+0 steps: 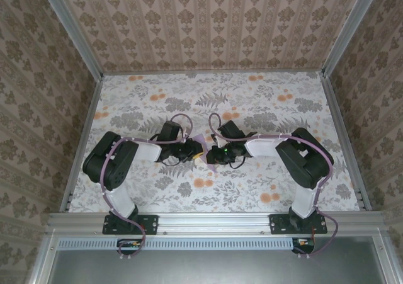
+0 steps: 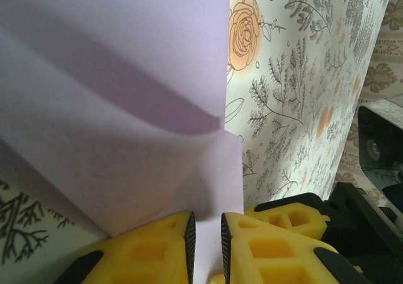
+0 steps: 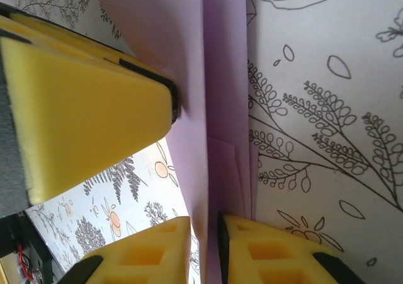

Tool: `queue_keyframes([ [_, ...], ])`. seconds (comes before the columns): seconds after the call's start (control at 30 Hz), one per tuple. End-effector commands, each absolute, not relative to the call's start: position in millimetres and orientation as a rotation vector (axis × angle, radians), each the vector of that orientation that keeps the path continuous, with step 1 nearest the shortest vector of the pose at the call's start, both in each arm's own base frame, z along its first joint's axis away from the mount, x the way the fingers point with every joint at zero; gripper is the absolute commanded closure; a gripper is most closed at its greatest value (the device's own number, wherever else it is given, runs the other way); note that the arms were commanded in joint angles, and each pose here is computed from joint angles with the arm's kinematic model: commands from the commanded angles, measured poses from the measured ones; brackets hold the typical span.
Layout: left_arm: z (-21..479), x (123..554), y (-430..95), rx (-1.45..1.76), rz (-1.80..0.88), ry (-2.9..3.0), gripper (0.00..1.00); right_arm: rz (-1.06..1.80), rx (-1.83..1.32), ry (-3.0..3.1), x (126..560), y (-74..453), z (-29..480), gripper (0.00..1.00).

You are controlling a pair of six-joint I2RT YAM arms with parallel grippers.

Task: Fold a paper plane with a square sheet of paper (pick it up from the middle)
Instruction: Fold the wing for the fifth time at the center of the table.

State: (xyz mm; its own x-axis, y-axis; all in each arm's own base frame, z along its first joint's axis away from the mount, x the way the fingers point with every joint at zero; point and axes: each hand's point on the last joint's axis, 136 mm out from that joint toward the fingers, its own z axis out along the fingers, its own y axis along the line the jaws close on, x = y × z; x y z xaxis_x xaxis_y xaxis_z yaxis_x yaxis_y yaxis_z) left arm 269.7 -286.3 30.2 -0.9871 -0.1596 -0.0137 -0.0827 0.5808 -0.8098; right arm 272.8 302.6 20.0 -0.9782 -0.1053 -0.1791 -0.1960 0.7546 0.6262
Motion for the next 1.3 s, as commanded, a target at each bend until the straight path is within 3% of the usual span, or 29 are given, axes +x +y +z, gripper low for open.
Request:
queue_keyframes([
  [0.0, 28, 269, -288, -0.197, -1.367, 2.737, 0.79, 1.036, -0.280, 2.817, 265, 301, 33, 0.76],
  [0.27, 25, 267, -286, -0.204, -1.352, 2.756, 0.79, 1.028, -0.367, 2.838, 253, 299, 29, 0.74],
  [0.5, 25, 267, -286, -0.206, -1.350, 2.757, 0.79, 1.018, -0.372, 2.863, 251, 300, 22, 0.87],
  [0.73, 25, 265, -285, -0.210, -1.349, 2.762, 0.79, 1.004, -0.368, 2.900, 249, 299, 9, 0.89],
  [0.87, 21, 268, -282, -0.232, -1.311, 2.761, 0.79, 1.001, -0.361, 2.901, 250, 300, 11, 0.87],
  [1.07, 20, 267, -281, -0.229, -1.312, 2.762, 0.79, 0.992, -0.362, 2.860, 250, 295, 33, 0.76],
  [1.27, 19, 266, -280, -0.232, -1.311, 2.762, 0.79, 0.987, -0.357, 2.875, 243, 290, 34, 0.76],
])
